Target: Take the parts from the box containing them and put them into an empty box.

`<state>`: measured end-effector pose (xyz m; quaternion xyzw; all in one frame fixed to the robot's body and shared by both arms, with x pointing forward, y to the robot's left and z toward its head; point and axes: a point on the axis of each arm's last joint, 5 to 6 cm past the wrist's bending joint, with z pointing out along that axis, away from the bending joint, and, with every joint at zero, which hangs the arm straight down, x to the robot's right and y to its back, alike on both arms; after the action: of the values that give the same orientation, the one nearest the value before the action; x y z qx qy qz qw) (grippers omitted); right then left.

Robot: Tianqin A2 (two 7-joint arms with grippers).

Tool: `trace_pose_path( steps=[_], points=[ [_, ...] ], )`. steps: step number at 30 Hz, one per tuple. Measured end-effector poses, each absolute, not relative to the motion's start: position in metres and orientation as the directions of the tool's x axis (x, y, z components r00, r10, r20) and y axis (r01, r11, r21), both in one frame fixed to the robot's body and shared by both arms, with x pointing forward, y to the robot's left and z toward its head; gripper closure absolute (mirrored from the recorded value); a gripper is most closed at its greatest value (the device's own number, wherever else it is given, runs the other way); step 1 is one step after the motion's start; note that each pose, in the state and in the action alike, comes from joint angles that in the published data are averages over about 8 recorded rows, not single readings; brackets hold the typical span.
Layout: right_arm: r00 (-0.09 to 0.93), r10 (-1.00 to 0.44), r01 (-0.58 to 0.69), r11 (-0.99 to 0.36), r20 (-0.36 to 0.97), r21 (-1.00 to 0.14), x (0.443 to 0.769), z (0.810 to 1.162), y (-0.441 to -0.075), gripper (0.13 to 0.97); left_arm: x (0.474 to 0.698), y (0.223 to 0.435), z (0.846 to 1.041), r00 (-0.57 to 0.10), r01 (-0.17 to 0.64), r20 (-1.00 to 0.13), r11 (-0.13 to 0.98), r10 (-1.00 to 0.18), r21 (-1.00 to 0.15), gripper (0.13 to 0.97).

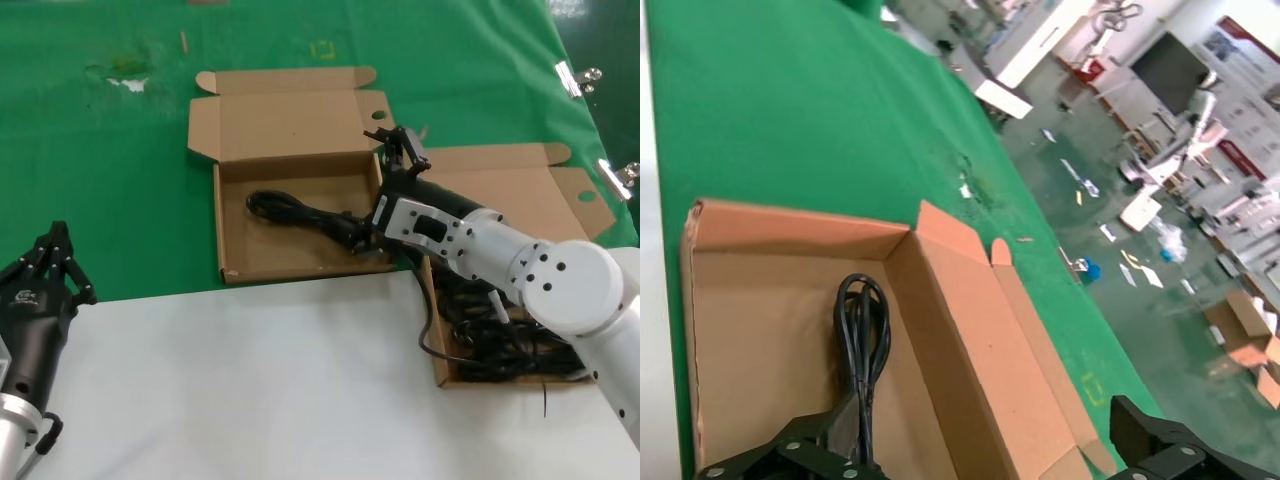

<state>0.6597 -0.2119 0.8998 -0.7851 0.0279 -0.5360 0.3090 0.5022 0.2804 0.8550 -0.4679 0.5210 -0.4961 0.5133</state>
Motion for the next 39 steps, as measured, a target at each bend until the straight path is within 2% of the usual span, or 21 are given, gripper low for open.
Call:
trace_pose_path(
  steps=[6, 10, 15, 19, 27, 28, 36, 39],
  points=[
    [0.412, -0.463, 0.260, -0.766, 0.785, -0.588, 0.649, 0.894, -0.214, 0.218, 0.502, 0.280, 0.855, -0.035, 0.022, -0.071, 0.070, -0.997, -0.997, 0.925],
    [0.403, -0.521, 0.241, -0.733, 0.752, -0.636, 0.641, 0.889, -0.216, 0.190, 0.502, 0.280, 0.855, -0.035, 0.022, -0.071, 0.070, -0.997, -0.997, 0.907],
    [0.387, -0.591, 0.216, -0.688, 0.708, -0.693, 0.631, 0.884, -0.219, 0.143, 0.502, 0.280, 0.855, -0.035, 0.022, -0.071, 0.070, -0.997, -0.997, 0.835],
    [0.373, -0.643, 0.196, -0.650, 0.669, -0.734, 0.623, 0.881, -0.222, 0.138, 0.502, 0.280, 0.855, -0.035, 0.022, -0.071, 0.070, -0.997, -0.997, 0.791],
    [0.338, -0.739, 0.156, -0.567, 0.583, -0.809, 0.606, 0.874, -0.229, 0.130, 0.502, 0.280, 0.855, -0.035, 0.022, -0.071, 0.070, -0.997, -0.997, 0.611],
    [0.333, -0.750, 0.152, -0.556, 0.572, -0.817, 0.604, 0.873, -0.230, 0.130, 0.502, 0.280, 0.855, -0.035, 0.022, -0.071, 0.070, -0.997, -0.997, 0.611],
    [0.288, -0.829, 0.116, -0.466, 0.479, -0.877, 0.587, 0.868, -0.238, 0.130, 0.502, 0.280, 0.855, -0.035, 0.022, -0.071, 0.070, -0.997, -0.997, 0.396],
    [0.269, -0.856, 0.103, -0.431, 0.442, -0.897, 0.580, 0.866, -0.242, 0.130, 0.502, 0.280, 0.855, -0.035, 0.022, -0.071, 0.070, -0.997, -0.997, 0.396]
  ],
)
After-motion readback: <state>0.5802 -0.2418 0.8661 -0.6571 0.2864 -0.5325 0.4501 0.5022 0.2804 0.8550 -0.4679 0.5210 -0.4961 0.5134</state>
